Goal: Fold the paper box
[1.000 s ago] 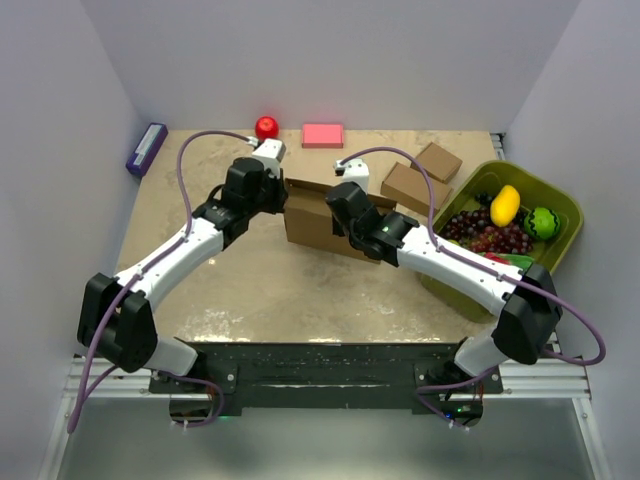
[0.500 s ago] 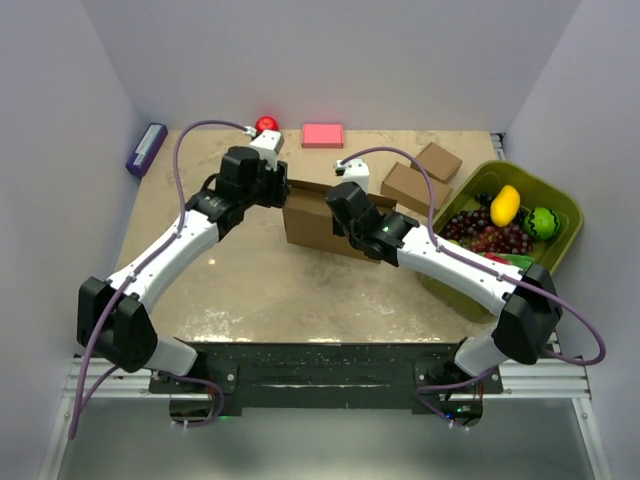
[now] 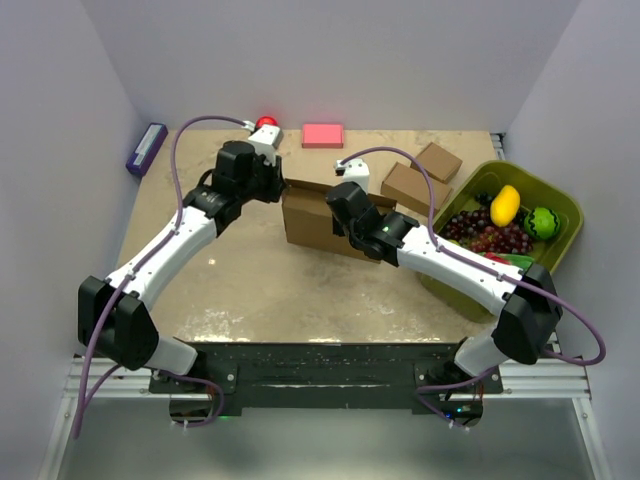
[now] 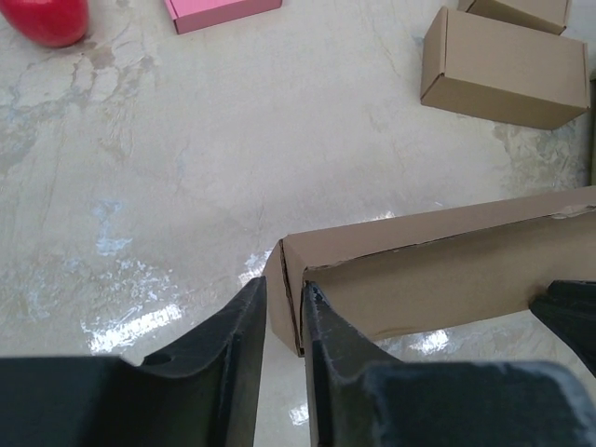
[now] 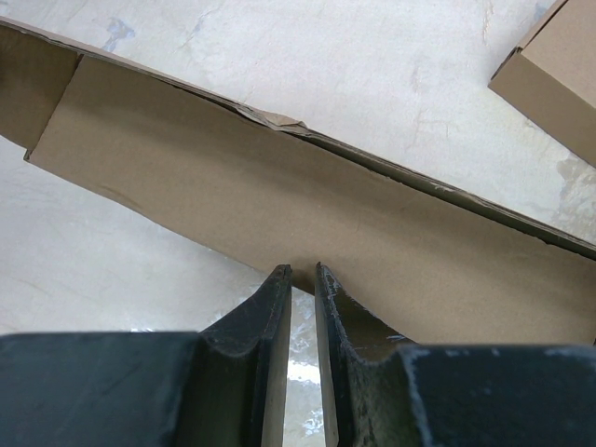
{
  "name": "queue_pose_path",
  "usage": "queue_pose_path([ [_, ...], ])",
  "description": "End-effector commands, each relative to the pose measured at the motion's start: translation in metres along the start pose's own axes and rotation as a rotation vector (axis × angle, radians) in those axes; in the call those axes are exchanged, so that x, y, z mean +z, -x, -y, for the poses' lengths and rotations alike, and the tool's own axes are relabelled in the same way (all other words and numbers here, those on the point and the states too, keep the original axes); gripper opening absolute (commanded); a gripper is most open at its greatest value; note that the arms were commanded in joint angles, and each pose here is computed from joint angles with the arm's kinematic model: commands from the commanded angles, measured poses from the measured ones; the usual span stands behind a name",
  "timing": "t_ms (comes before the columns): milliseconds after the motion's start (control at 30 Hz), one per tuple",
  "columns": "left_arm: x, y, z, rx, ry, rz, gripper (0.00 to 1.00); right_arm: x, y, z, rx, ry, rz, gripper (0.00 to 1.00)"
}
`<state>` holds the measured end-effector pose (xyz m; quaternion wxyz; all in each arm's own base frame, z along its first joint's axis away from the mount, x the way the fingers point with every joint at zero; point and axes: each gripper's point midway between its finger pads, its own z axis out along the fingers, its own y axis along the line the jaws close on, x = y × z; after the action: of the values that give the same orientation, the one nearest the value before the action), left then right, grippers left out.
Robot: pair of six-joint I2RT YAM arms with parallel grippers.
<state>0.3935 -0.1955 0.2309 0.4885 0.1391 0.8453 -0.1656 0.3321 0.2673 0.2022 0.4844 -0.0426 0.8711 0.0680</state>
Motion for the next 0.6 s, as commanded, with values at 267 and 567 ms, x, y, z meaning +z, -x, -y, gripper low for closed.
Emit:
queue_pose_path([
  [267,0.002,0.009,0.008,0.026,-0.065,0.066,0.03,0.001,-0.047,0.020,-0.070,-0.062,-0.142,0.20],
  [567,-0.002,-0.041,-0.003,0.058,-0.031,-0.029,0.00,0.001,-0.048,0.021,-0.067,-0.068,-0.149,0.20],
])
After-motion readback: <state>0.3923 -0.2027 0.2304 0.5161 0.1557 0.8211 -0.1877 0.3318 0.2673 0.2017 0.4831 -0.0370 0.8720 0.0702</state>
